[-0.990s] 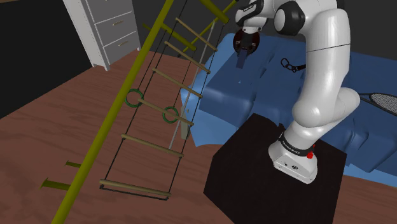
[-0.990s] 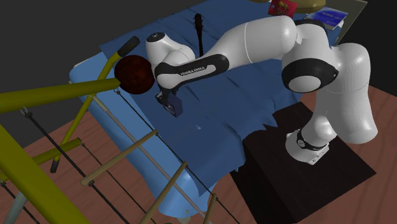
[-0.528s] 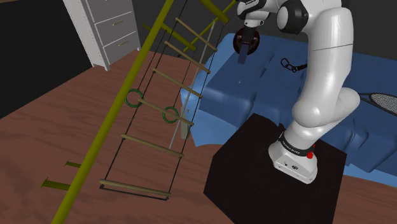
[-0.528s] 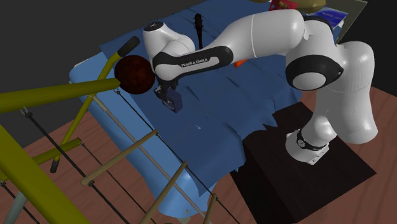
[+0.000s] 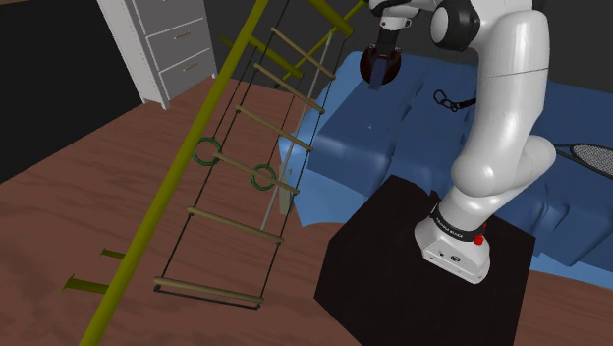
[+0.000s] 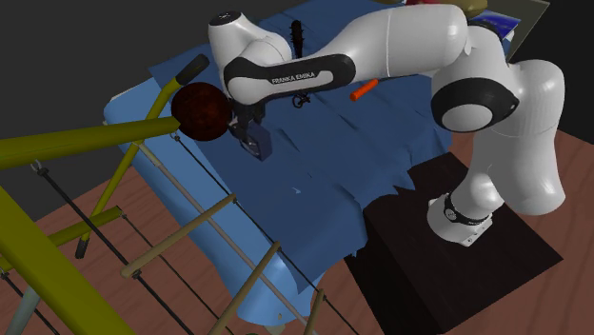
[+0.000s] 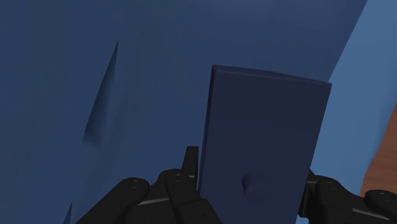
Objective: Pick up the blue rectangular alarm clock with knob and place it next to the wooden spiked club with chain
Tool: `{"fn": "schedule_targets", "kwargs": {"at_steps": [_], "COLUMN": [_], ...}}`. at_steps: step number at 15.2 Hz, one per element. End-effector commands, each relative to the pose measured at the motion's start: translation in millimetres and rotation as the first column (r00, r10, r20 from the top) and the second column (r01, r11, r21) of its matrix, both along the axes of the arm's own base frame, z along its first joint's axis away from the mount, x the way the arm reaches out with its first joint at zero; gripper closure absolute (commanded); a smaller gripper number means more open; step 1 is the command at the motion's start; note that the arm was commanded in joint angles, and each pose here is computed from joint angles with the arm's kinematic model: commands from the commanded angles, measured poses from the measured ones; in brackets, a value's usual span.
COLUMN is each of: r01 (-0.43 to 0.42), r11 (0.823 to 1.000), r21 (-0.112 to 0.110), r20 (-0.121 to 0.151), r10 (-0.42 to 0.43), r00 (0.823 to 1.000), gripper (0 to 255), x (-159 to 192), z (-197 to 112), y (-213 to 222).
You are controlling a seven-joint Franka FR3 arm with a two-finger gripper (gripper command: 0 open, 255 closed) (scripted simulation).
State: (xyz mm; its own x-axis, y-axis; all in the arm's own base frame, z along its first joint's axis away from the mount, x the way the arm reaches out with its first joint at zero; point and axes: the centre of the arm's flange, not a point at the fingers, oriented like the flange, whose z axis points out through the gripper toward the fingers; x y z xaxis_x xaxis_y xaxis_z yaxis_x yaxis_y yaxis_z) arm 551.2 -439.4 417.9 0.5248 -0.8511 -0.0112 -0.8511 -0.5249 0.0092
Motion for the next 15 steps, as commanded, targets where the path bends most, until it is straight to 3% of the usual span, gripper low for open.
{"fn": "schedule_targets", "kwargs": {"at_steps": [1,12,15], "r01": [0.000,0.000,0.000], "r11": [1.000,1.000,1.000], "r21": [0.000,0.000,0.000], "r20": [0.000,0.000,0.000], "r10": [0.000,0.000,0.000], "r00": [1.000,1.000,1.000], "gripper": [255,255,255], "x": [0,0,-36], "z": [10,63,63], "y": [0,0,-16]}}
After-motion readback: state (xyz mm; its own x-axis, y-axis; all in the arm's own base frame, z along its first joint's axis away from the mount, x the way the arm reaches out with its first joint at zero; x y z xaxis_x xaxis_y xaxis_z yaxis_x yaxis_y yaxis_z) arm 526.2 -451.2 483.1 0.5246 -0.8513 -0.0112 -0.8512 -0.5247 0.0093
